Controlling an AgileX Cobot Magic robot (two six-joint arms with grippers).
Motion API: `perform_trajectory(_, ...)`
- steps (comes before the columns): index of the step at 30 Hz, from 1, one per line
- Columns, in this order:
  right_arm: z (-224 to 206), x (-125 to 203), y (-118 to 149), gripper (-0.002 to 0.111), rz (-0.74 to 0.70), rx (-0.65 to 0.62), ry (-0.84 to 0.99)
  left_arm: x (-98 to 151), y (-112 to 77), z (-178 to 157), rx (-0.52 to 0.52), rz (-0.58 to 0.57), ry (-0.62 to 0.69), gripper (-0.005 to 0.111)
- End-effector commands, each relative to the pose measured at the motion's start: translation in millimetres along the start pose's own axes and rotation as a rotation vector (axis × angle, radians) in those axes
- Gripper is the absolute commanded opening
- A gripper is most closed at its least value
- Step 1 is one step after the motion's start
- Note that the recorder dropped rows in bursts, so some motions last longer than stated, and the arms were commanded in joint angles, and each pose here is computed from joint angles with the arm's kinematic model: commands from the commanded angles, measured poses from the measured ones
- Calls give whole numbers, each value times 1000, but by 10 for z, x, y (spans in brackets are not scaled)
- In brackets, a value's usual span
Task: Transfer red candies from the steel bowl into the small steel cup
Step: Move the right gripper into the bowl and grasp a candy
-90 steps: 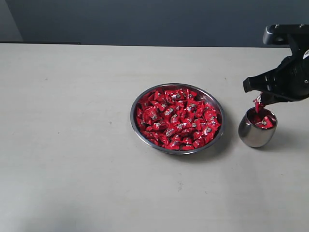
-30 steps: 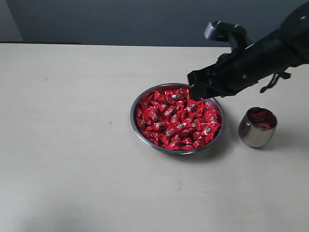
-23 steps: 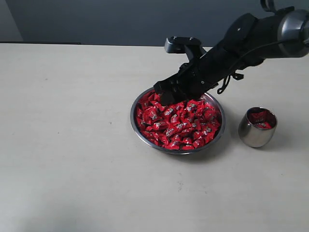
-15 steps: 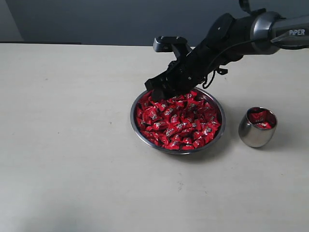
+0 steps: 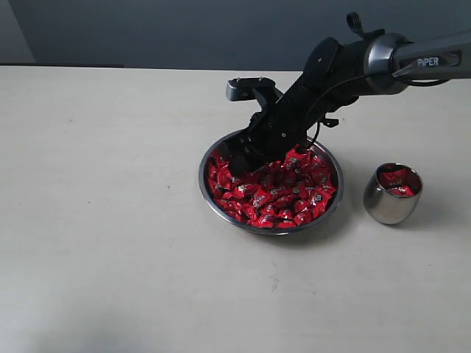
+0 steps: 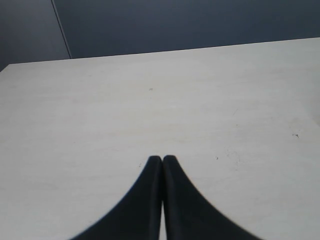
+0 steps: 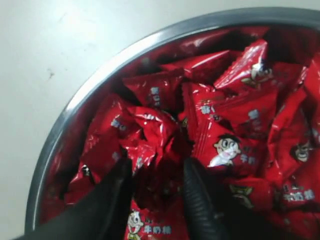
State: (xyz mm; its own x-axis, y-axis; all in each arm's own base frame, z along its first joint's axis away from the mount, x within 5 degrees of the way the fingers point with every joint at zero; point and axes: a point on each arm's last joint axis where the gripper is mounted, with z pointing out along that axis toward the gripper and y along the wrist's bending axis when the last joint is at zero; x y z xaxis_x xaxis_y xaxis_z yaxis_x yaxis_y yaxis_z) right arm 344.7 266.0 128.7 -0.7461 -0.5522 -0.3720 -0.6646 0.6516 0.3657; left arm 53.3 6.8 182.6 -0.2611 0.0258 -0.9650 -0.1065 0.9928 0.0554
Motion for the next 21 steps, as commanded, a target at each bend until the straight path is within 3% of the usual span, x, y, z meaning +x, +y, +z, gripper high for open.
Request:
perform_trajectory(1,4,-9,41,34,-13,-8,5,-5,-2,-1,4,1,-13,0)
perform_trajectory(11,71,-26,164,33,-75,23,-6,-5,-2,-1,4,1,-13,0)
perform_trajectory(14,70,-6,135,25,-94,54,17,-5,-2,-1,4,1,-13,0)
perform_trajectory(19,67,8,109,-1,-102,82,34,-5,-2,-1,4,1,-13,0)
perform_trajectory(21,61,3,111,-1,-102,83,31,-5,-2,-1,4,1,-13,0)
